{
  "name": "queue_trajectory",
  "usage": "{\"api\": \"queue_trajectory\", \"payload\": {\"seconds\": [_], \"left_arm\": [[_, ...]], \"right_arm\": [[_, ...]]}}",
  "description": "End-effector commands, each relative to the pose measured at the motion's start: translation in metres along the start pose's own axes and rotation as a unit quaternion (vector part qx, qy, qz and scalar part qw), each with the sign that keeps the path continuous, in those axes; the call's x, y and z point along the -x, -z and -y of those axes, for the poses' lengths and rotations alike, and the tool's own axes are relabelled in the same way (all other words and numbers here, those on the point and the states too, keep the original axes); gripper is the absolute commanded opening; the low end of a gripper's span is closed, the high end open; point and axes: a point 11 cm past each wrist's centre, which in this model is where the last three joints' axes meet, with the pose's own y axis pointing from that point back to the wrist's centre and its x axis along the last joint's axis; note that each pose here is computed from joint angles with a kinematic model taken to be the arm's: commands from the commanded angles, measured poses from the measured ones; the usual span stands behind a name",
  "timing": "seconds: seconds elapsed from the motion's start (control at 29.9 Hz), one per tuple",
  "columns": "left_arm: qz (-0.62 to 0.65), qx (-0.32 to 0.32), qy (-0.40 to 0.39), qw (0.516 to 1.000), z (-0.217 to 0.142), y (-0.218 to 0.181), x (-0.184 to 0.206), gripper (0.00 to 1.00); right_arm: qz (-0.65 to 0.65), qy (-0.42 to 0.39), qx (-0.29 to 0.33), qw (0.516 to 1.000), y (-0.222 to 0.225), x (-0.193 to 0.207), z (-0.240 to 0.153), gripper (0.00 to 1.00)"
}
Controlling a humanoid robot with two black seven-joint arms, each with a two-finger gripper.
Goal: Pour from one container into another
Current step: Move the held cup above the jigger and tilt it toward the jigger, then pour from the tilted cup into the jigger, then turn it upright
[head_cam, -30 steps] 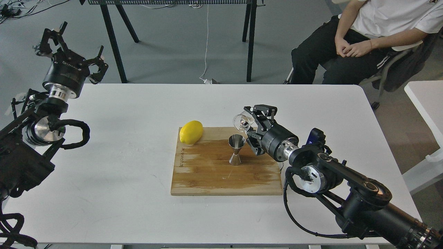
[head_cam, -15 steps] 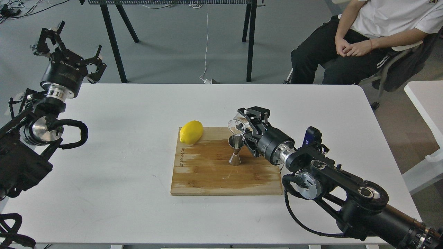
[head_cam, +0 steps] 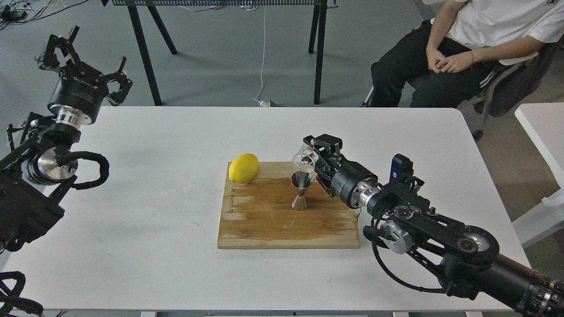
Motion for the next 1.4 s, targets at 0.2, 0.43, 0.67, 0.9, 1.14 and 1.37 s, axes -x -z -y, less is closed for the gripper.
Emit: {"api": "queue_trajectory", "payload": {"seconds": [0.2, 0.43, 0.67, 0.9, 1.14, 1.37], "left_arm": [[0.003, 0.0, 0.0, 1.0, -0.001, -0.002, -0.001, 1.0], [0.002, 0.0, -0.001, 1.0, -0.001, -0.002, -0.002, 1.0], [0.002, 0.0, -0.002, 1.0, -0.001, -0.001, -0.002, 1.0], [0.002, 0.0, -0.003, 1.0, -0.002, -0.001, -0.003, 1.0], [0.002, 0.0, -0.003, 1.0, -0.002, -0.001, -0.003, 1.0], [0.003, 0.0, -0.004, 1.0, -0.002, -0.001, -0.004, 1.0]], "right_arm": [[-0.067, 0.01, -0.015, 0.998, -0.003, 0.007, -0.001, 0.3], [-0.085, 0.007, -0.016, 0.996, -0.009, 0.006, -0.005, 0.3], [-0.134, 0.002, -0.037, 0.99, -0.007, 0.006, -0.005, 0.3], [-0.151, -0.001, -0.047, 0.987, -0.008, 0.008, -0.006, 0.3], [-0.163, -0.002, -0.054, 0.985, -0.005, 0.007, -0.005, 0.3], [-0.183, 0.008, -0.062, 0.981, -0.008, 0.009, -0.008, 0.3]]}}
